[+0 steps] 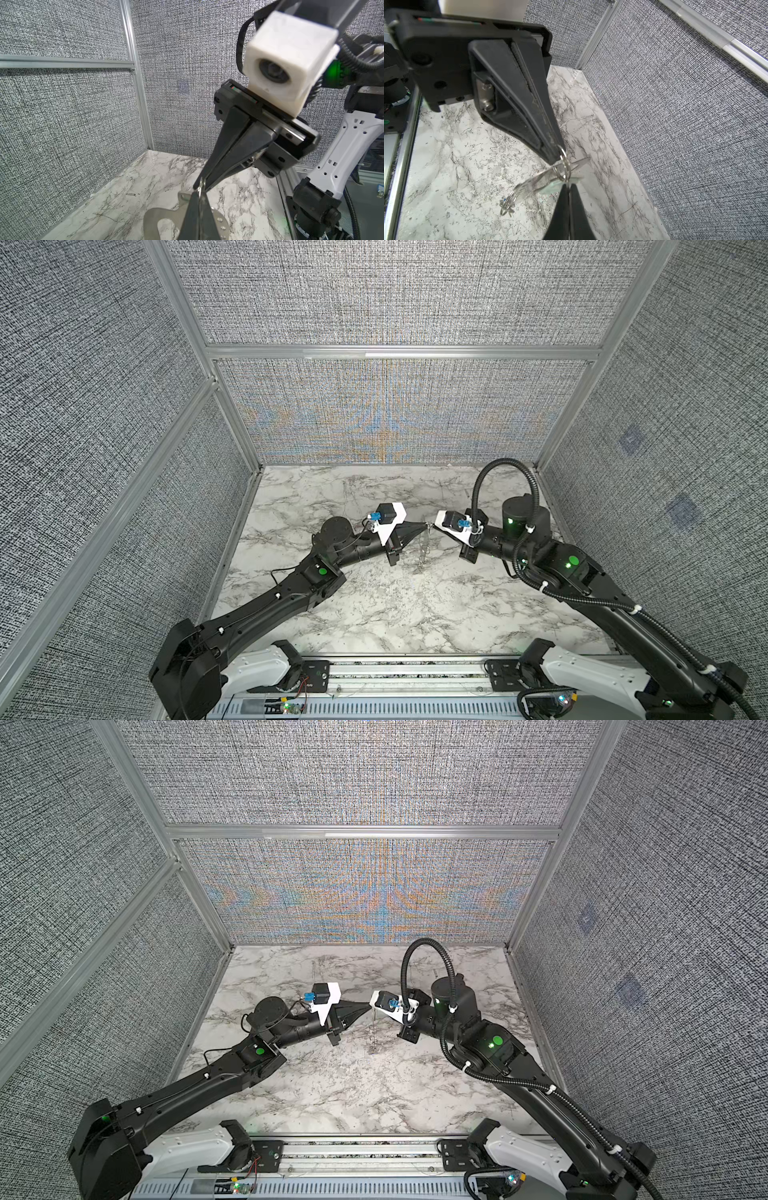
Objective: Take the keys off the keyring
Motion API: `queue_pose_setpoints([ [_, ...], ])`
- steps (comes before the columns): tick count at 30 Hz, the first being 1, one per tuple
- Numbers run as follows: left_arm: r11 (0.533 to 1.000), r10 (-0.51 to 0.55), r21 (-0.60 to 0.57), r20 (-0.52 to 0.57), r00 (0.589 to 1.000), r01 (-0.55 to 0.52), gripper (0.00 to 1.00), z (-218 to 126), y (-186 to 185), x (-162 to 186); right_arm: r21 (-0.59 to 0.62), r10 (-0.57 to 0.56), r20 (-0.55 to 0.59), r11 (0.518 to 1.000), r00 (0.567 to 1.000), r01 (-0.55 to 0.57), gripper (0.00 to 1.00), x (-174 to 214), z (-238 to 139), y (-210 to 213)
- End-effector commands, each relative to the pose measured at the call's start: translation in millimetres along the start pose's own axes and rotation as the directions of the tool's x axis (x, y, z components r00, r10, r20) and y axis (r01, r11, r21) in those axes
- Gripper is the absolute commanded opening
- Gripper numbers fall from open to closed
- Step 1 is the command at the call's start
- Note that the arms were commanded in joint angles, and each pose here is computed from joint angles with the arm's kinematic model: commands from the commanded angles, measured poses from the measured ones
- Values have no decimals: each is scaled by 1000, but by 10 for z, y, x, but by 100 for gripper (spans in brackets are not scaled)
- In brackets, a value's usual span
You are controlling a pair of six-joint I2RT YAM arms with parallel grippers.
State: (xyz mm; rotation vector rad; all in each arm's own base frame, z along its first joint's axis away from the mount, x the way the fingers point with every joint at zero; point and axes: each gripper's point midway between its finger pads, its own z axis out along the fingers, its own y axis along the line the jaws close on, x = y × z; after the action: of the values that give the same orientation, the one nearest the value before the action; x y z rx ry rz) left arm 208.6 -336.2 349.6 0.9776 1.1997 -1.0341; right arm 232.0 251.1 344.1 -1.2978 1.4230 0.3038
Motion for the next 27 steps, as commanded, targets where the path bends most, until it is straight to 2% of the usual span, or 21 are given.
queue_pose_setpoints([
  [1, 1000, 20, -7, 30, 999, -20, 0, -11, 7, -102, -1, -17, -8, 1000, 1000, 17, 0, -6, -31, 4],
  [7, 1000, 10, -3, 55, 998, -10, 0, -16, -1, -141, -51, -14, -51, 999, 999, 11, 0, 76, -13, 101],
  [14, 1000, -13, -4, 73, 997, 13, 0, -14, 7, -106, -110, -10, -44, 994, 999, 5, 0, 45, 47, 218],
  [27, 999, -16, -31, 91, 996, 19, 0, -64, 29, -112, -131, -30, -73, 991, 997, 21, 0, 80, 90, 285],
])
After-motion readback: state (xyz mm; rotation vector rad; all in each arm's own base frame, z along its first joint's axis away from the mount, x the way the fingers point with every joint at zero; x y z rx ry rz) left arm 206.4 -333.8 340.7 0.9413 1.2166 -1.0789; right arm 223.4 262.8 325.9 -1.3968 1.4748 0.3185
